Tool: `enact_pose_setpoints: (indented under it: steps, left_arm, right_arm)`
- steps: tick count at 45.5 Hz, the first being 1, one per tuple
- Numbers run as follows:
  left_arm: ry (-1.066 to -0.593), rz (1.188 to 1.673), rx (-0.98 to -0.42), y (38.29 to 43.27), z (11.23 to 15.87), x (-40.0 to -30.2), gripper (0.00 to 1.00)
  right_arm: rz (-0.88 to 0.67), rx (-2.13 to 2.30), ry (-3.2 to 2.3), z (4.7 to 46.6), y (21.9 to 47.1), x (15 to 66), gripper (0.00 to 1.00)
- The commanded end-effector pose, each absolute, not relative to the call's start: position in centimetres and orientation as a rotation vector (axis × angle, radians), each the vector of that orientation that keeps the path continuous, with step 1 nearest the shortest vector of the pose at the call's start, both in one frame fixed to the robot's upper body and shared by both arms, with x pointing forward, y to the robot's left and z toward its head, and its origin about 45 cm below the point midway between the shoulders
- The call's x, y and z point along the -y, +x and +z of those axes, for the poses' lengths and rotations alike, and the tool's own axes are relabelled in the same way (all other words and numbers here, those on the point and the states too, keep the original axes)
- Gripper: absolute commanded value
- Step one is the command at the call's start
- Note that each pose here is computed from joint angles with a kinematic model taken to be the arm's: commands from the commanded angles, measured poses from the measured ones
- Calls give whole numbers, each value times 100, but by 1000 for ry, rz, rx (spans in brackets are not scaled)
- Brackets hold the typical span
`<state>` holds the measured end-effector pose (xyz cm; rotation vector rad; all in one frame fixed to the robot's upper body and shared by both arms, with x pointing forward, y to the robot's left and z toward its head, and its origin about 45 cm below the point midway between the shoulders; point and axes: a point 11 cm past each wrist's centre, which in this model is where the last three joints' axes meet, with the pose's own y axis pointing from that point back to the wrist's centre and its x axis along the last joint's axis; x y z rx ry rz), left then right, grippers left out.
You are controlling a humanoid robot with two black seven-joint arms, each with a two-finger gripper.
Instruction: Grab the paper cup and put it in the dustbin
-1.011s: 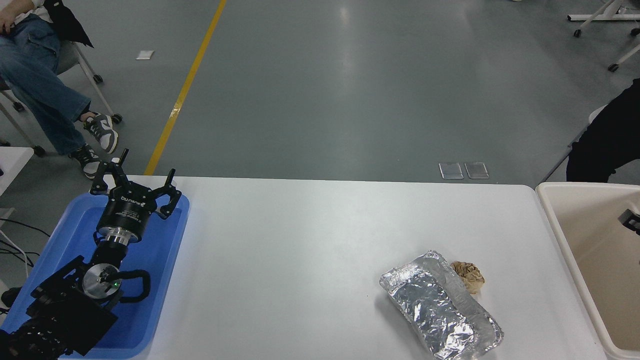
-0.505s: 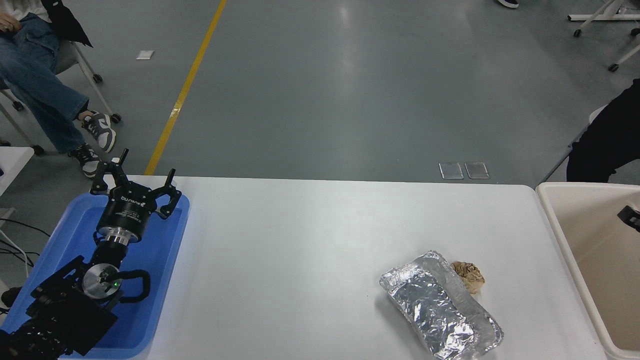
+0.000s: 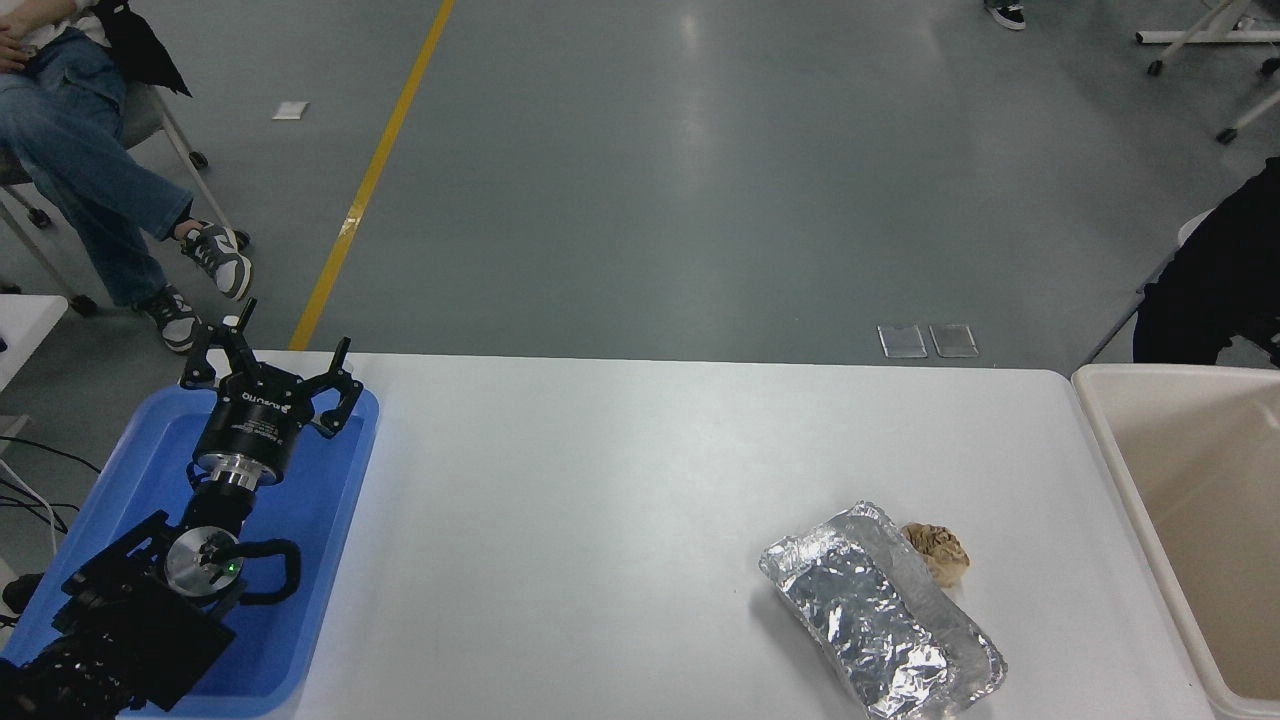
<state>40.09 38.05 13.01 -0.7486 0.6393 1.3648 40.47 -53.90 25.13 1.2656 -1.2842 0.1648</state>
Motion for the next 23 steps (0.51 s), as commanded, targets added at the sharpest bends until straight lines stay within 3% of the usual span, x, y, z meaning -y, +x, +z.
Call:
enact_pose_setpoints:
  steps: [1, 13, 23]
  left_arm:
    - [-749, 1363, -640, 4010, 1303, -3802, 100]
    - [-749, 1363, -640, 4010, 1303, -3802, 100]
    - [-748, 1365, -639, 4008, 1300, -3806, 100]
  right_arm:
    - [197, 1099, 1423, 3094, 4197, 4834, 100]
    - [184, 822, 1488, 3408, 4108, 4325, 100]
    - [97, 610, 1524, 3513, 3827, 4055, 100]
